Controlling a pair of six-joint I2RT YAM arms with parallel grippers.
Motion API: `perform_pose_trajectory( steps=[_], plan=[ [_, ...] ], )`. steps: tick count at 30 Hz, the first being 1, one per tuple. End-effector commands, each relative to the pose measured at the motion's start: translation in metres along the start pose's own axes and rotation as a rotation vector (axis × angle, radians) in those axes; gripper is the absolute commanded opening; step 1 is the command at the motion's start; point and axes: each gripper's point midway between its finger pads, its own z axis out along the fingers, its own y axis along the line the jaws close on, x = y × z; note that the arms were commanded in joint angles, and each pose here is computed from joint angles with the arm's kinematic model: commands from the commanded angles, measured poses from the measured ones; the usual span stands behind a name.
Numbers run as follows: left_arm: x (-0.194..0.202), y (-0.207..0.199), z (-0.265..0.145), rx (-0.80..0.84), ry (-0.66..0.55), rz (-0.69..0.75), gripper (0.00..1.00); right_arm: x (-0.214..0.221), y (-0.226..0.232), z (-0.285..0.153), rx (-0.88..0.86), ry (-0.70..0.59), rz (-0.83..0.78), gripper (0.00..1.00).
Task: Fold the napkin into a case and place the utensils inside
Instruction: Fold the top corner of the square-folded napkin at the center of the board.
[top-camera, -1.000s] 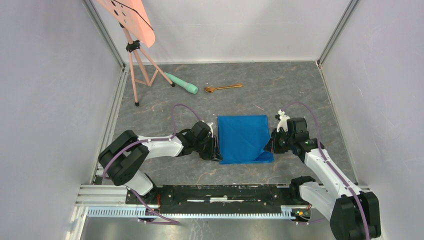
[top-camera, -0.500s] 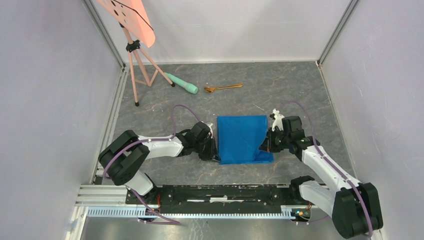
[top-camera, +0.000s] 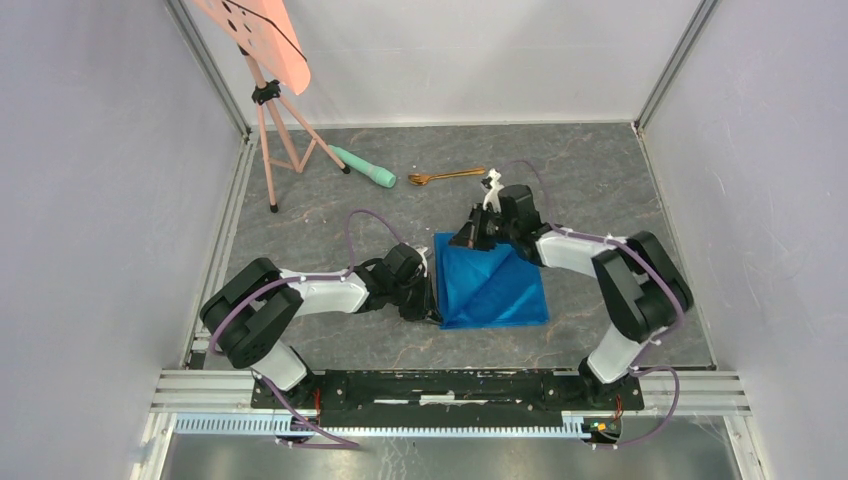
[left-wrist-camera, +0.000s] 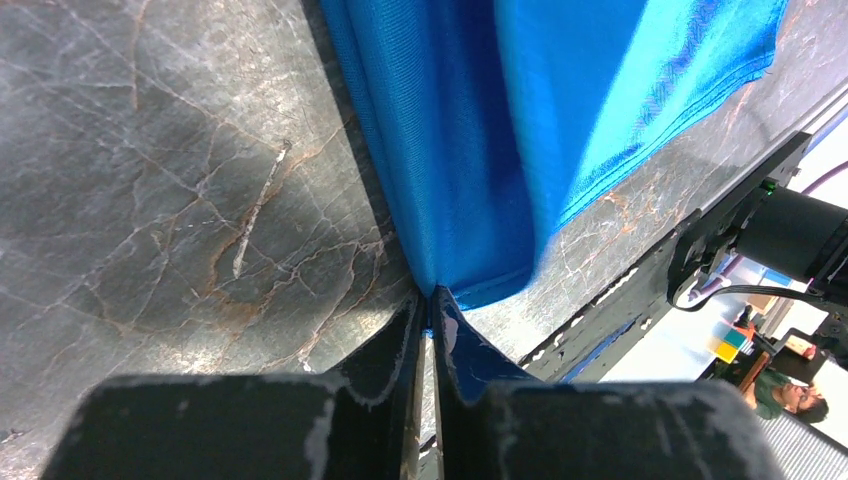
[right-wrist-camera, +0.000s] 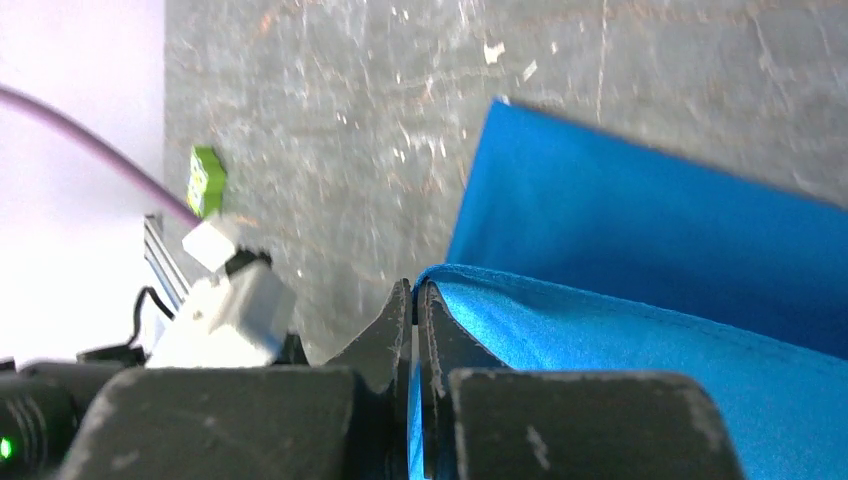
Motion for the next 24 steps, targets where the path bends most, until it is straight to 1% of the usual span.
perform_pose_trajectory(
  steps=[1, 12, 24],
  plan=[
    [0.030, 0.054, 0.006, -0.203, 0.062, -0.033, 0.13, -0.037, 0.029, 0.025, -0.125, -0.082, 0.007, 0.00],
    [0.030, 0.053, 0.006, -0.200, 0.058, -0.025, 0.10, -0.030, 0.007, 0.043, -0.074, -0.064, 0.014, 0.00],
    [0.031, 0.052, 0.006, -0.193, 0.057, -0.018, 0.09, -0.037, -0.008, 0.062, -0.024, -0.056, -0.001, 0.00]
  ],
)
